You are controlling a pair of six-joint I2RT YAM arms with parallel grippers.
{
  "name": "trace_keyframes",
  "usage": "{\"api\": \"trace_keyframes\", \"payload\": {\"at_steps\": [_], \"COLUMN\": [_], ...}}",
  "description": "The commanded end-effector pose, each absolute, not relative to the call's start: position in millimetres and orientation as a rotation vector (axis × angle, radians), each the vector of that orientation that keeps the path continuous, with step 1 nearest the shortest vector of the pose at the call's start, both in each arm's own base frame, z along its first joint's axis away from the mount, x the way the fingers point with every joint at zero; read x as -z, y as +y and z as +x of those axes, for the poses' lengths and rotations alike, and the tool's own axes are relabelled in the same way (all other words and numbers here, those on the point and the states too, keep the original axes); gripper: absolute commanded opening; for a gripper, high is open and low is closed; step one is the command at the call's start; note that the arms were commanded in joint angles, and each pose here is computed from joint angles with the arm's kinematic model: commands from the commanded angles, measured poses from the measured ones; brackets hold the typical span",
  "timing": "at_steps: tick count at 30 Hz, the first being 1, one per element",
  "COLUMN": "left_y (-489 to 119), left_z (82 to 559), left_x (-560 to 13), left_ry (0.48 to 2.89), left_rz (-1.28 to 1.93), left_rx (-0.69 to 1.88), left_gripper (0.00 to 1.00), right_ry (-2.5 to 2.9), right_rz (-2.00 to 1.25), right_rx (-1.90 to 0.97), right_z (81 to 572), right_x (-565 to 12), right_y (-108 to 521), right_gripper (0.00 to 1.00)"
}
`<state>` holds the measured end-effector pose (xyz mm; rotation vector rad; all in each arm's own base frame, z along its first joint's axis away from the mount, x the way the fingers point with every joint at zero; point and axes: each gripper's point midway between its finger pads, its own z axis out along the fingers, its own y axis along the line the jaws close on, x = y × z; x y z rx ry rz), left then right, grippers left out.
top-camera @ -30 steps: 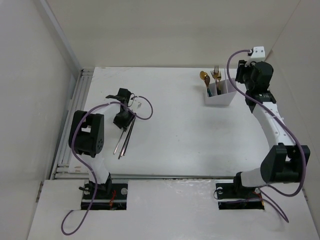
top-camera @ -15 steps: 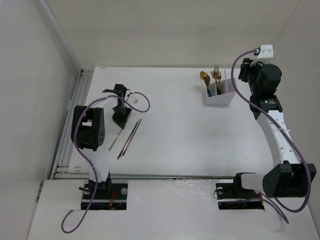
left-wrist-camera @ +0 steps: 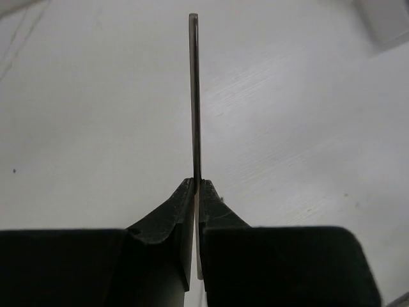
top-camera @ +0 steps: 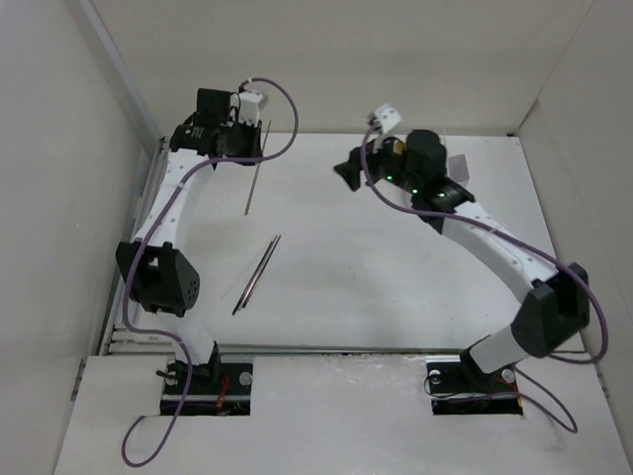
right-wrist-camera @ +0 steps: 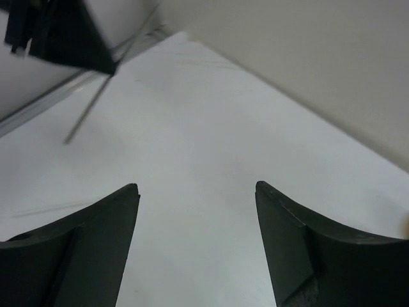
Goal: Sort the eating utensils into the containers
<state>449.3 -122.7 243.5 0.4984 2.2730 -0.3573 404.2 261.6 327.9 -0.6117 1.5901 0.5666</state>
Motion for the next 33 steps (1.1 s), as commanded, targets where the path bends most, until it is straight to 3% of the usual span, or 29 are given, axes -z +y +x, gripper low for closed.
{"api": "trace_keyframes", "payload": {"at_steps": [1,8,14,17,21,22,25,28,29,33], "left_y": [-159,-185,-198,-197,-202,-202,-204,-204,-204,-205], "left_z": [424,402,391,388,385,385,384,384,384,383], "left_x": [-317,-363,-373,-377,-381,-381,-382,-382,-382,-378], "left_ry": [2.098,1.962,1.929,1.923,1.910,1.910,1.911,1.911,1.911,1.915], "left_rz": [0.530,0.557,0.588,0.580,0.597,0.597,0.594,0.594,0.594,0.611], "left_rx": [0.576,0.673,0.705,0.709,0.724,0.724,0.739,0.739,0.739,0.746], "left_gripper": [0.00,0.00,0.00,0.00,0.00,0.00,0.00,0.00,0.00,0.00], "right_ry": [1.465,1.390,1.365,1.380,1.388,1.398,1.389,1.380,1.391,1.361], "right_rz": [-0.740,-0.772,-0.692,-0.690,-0.666,-0.666,-0.658,-0.658,-0.658,-0.650], "right_rx": [-0.872,-1.119,-1.179,-1.207,-1.201,-1.201,-1.196,-1.196,-1.196,-1.188], "right_z": [374,375,386,388,394,395,397,395,395,395], "right_x": [-354,-370,-378,-372,-368,-363,-365,-371,-366,-372], "right_y": [343,416,426,431,432,433,433,431,431,424], "right_gripper": [0.79,0.79,0.79,0.73,0.56,0.43,0.27,0.15,0.03,0.00]}}
